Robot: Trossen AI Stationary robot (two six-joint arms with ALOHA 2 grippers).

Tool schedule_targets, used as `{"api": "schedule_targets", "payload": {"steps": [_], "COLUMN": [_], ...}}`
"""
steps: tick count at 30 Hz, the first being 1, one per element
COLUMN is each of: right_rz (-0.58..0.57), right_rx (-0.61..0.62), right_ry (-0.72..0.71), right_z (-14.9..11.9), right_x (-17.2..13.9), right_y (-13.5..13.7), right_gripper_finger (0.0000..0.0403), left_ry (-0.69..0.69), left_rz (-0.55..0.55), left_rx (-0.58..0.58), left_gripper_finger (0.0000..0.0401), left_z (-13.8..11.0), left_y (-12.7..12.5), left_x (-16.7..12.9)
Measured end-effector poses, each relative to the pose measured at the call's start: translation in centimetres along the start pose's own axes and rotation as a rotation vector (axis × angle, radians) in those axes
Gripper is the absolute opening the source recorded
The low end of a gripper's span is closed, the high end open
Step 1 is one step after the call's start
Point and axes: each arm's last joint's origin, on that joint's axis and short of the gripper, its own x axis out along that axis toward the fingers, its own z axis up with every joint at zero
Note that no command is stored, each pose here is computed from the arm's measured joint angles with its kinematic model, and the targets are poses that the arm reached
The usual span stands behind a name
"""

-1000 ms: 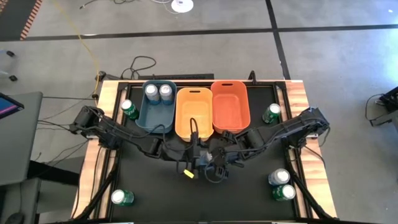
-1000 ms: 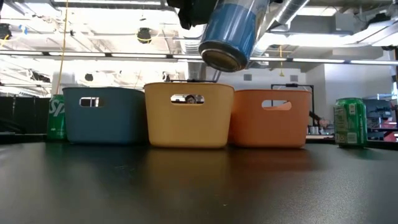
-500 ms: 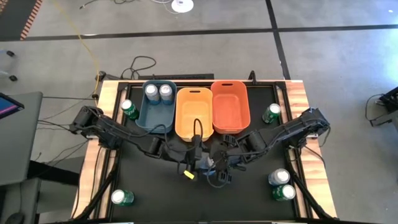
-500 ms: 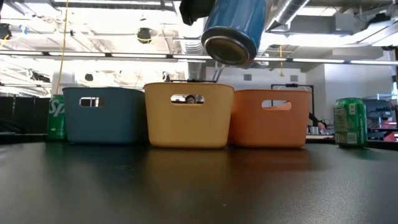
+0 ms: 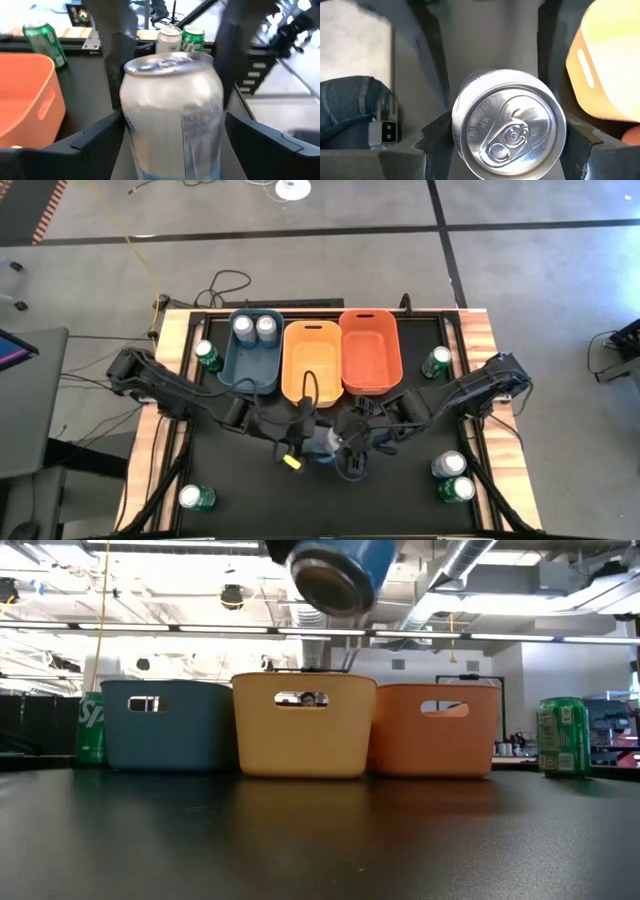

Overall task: Sort soda cans
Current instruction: Put the blue/white soda can into the blue bin

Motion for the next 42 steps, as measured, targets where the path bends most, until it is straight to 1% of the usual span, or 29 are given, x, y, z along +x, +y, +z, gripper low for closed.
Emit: {"api": "schedule_targets", "payload": {"steps": [3, 5, 8, 11, 16, 19, 23, 27, 28, 30, 32, 34, 37, 42], "right_rz": [-0.001, -0.010, -0.013, -0.008, -0.013, -0.011, 0.001, 0.013, 0.018, 0.027, 0.035, 0.044, 0.052, 0.041], "right_rx": [-0.011, -0.028, -0.022, -0.026, -0.024, -0.020, -0.031, -0.046, -0.043, -0.043, -0.055, -0.061, -0.071, -0.068], "right_ry": [0.004, 0.012, 0.012, 0.011, 0.005, 0.010, -0.003, -0.006, -0.017, -0.041, -0.099, -0.125, -0.141, -0.095], "right_z": [0.0, -0.1, 0.2, 0.4, 0.6, 0.7, 1.0, 1.3, 1.4, 1.6, 2.2, 2.4, 2.5, 2.3], "right_x": [-0.1, -0.3, -0.3, -0.2, -0.1, -0.3, -0.3, -0.2, -0.3, -0.8, -1.2, -1.6, -1.9, -1.7], "right_y": [0.0, 0.0, -0.4, -0.5, -0.9, -1.2, -1.5, -1.8, -1.9, -2.0, -1.9, -1.9, -1.9, -2.5], "right_gripper_finger": [0.0275, 0.0276, 0.0276, 0.0276, 0.0276, 0.0276, 0.0276, 0.0276, 0.0276, 0.0276, 0.0276, 0.0276, 0.0276, 0.0276], "left_ry": [0.011, 0.021, 0.020, 0.019, 0.008, -0.006, -0.001, -0.021, -0.024, -0.036, -0.037, -0.039, -0.043, -0.056], "left_rz": [0.012, 0.053, 0.059, 0.068, 0.135, 0.148, 0.164, 0.156, 0.153, 0.168, 0.210, 0.232, 0.240, 0.245], "left_rx": [0.016, 0.010, -0.017, -0.013, -0.020, -0.056, -0.071, -0.173, -0.179, -0.138, -0.090, -0.055, -0.050, -0.043], "left_gripper_finger": [0.0334, 0.0334, 0.0334, 0.0334, 0.0335, 0.0335, 0.0335, 0.0335, 0.0335, 0.0335, 0.0335, 0.0335, 0.0335, 0.0335], "left_z": [0.2, 0.1, 0.0, 0.0, -0.3, -0.7, -1.0, -1.0, -0.9, -0.8, -0.8, -0.8, -0.7, -0.3], "left_y": [-0.3, -0.2, -0.2, -0.2, 0.1, 0.5, 0.8, 0.9, 1.0, 1.0, 1.1, 1.2, 1.6, 1.8], "left_x": [-1.0, -1.0, -0.7, -0.7, -0.6, 0.0, 0.4, 0.6, 0.6, 0.6, 0.6, 0.6, 0.7, 0.7]}}
